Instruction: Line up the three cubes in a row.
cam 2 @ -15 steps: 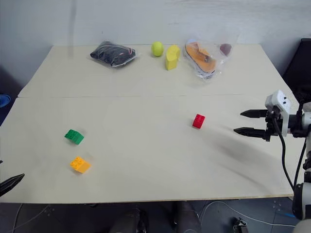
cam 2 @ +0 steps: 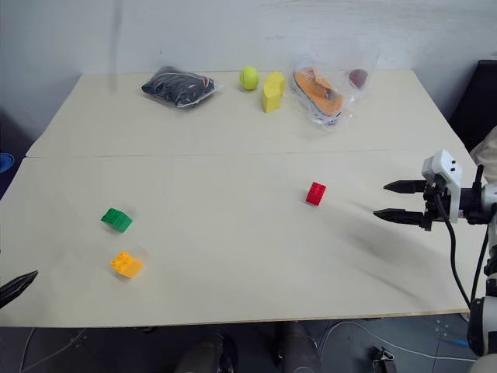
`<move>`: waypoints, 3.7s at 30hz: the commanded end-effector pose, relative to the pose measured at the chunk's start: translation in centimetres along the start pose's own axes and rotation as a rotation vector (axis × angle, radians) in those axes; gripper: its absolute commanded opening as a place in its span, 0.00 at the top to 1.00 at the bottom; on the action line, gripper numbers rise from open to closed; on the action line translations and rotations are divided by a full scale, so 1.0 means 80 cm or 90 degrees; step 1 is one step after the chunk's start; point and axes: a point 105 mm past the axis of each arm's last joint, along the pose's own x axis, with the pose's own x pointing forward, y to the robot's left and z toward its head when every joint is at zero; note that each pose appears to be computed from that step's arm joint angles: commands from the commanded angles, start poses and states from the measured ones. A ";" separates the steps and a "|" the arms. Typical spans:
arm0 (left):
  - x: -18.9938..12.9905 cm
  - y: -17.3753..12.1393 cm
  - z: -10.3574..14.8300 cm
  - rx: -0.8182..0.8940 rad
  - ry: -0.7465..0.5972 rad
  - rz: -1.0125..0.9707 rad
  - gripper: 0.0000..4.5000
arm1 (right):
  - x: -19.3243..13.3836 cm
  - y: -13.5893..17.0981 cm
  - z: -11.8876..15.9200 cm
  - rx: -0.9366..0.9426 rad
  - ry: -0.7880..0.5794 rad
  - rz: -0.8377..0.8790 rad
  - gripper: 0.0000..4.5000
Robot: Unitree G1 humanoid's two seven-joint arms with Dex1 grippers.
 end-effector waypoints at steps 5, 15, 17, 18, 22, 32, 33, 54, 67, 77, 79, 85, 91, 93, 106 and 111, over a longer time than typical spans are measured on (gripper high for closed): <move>-0.004 0.001 0.001 0.006 0.001 0.006 0.01 | -0.006 -0.002 0.020 -0.031 -0.028 -0.007 0.00; 0.043 -0.067 0.096 -0.008 -0.122 -0.200 0.01 | 0.034 -0.002 0.061 -0.080 -0.061 0.009 0.00; 0.053 -0.092 0.117 0.007 -0.137 -0.271 0.01 | 0.049 0.001 0.068 -0.086 -0.068 0.025 0.00; 0.058 -0.105 0.127 0.014 -0.144 -0.306 0.01 | 0.056 0.002 0.070 -0.089 -0.069 0.032 0.00; 0.072 -0.160 0.169 0.065 -0.176 -0.456 0.01 | 0.090 0.005 0.072 -0.098 -0.071 0.044 0.00; 0.091 -0.211 0.229 0.113 -0.232 -0.609 0.01 | 0.144 0.013 0.049 -0.062 -0.054 0.073 0.00; 0.092 -0.213 0.231 0.116 -0.235 -0.615 0.01 | 0.149 0.012 0.046 -0.056 -0.052 0.068 0.00; 0.097 -0.236 0.201 0.207 -0.176 -0.692 0.00 | 0.150 0.141 0.046 -0.236 -0.069 0.346 0.67; 0.102 -0.248 0.202 0.217 -0.196 -0.721 0.00 | 0.181 0.158 0.002 -0.219 -0.012 0.290 0.67; 0.103 -0.228 0.185 0.168 -0.176 -0.639 0.00 | 0.175 0.161 0.009 -0.206 -0.021 0.295 0.01; 0.104 -0.207 0.177 0.143 -0.167 -0.568 0.00 | 0.166 0.160 0.018 -0.211 -0.030 0.295 0.01; 0.084 -0.101 0.130 -0.003 -0.136 -0.245 0.00 | 0.123 0.151 0.092 -0.166 -0.122 0.296 0.01; 0.072 -0.043 0.060 -0.081 -0.063 -0.069 0.00 | 0.104 0.167 0.140 -0.165 -0.181 0.328 0.01; 0.078 -0.045 0.056 -0.084 -0.061 -0.070 0.00 | 0.105 0.169 0.144 -0.164 -0.189 0.327 0.01; 0.181 -0.054 0.066 -0.104 -0.047 -0.109 0.00 | 0.109 0.188 0.149 -0.188 -0.197 0.343 0.01; 0.205 -0.051 0.053 -0.135 0.000 -0.117 0.04 | 0.111 0.193 0.149 -0.192 -0.198 0.340 0.00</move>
